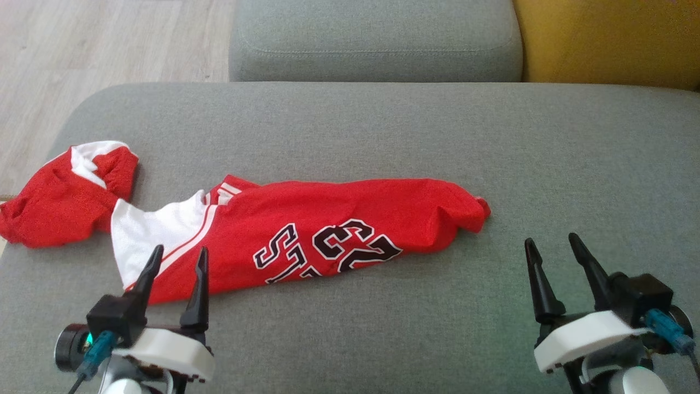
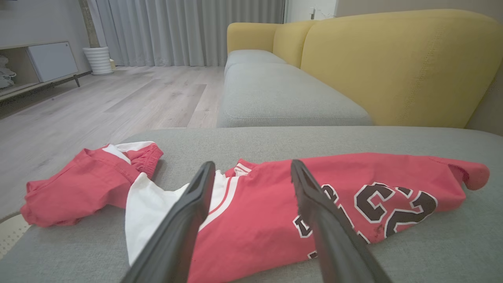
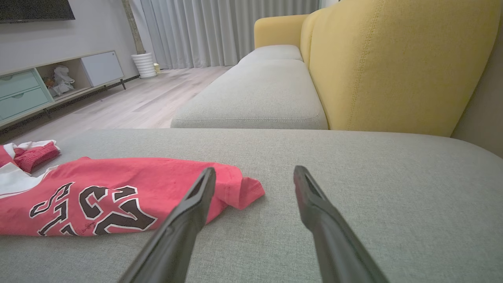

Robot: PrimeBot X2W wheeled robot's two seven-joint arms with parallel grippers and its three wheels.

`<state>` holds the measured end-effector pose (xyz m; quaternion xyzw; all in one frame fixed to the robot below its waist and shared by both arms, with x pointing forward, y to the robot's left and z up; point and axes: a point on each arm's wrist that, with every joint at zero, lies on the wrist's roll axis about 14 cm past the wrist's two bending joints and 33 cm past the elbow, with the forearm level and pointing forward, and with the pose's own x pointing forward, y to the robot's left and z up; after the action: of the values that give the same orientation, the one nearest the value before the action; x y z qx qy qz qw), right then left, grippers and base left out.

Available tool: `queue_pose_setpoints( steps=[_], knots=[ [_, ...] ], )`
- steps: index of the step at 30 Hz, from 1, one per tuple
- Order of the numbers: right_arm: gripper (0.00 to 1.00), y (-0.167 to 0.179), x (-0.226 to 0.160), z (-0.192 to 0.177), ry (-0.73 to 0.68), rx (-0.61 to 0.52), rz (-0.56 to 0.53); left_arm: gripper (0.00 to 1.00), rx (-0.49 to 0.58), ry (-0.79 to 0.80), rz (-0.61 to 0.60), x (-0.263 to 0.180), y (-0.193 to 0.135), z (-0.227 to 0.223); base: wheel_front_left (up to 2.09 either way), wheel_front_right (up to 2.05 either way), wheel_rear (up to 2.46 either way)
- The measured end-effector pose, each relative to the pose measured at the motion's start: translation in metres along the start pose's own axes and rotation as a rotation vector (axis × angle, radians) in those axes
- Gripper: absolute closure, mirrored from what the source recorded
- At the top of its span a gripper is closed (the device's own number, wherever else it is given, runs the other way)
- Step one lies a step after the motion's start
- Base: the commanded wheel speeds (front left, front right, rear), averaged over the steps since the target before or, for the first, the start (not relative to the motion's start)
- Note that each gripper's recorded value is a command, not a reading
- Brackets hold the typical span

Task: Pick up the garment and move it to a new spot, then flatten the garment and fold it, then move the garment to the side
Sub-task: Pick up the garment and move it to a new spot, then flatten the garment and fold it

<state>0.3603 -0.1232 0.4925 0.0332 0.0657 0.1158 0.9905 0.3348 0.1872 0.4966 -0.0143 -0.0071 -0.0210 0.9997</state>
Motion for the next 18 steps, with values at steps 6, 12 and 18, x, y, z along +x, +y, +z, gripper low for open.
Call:
queue_pose_setpoints(
  steps=[6, 12, 18],
  knots=[
    [0.00, -0.0011, -0.0005, 0.0031, -0.008, 0.000, -0.004, 0.00, 0.004, -0.004, -0.019, 0.0011, -0.0062, 0.0022, 0.00, 0.00, 0.00],
    [0.00, -0.0020, -0.0005, 0.0027, -0.007, 0.001, -0.006, 0.00, 0.008, 0.000, -0.028, 0.0014, -0.0085, 0.0010, 0.00, 0.00, 0.00],
    [0.00, -0.0023, -0.0002, 0.0020, -0.005, 0.002, -0.007, 0.00, 0.009, 0.004, -0.031, 0.0016, -0.0091, -0.0001, 0.00, 0.00, 0.00]
  ],
)
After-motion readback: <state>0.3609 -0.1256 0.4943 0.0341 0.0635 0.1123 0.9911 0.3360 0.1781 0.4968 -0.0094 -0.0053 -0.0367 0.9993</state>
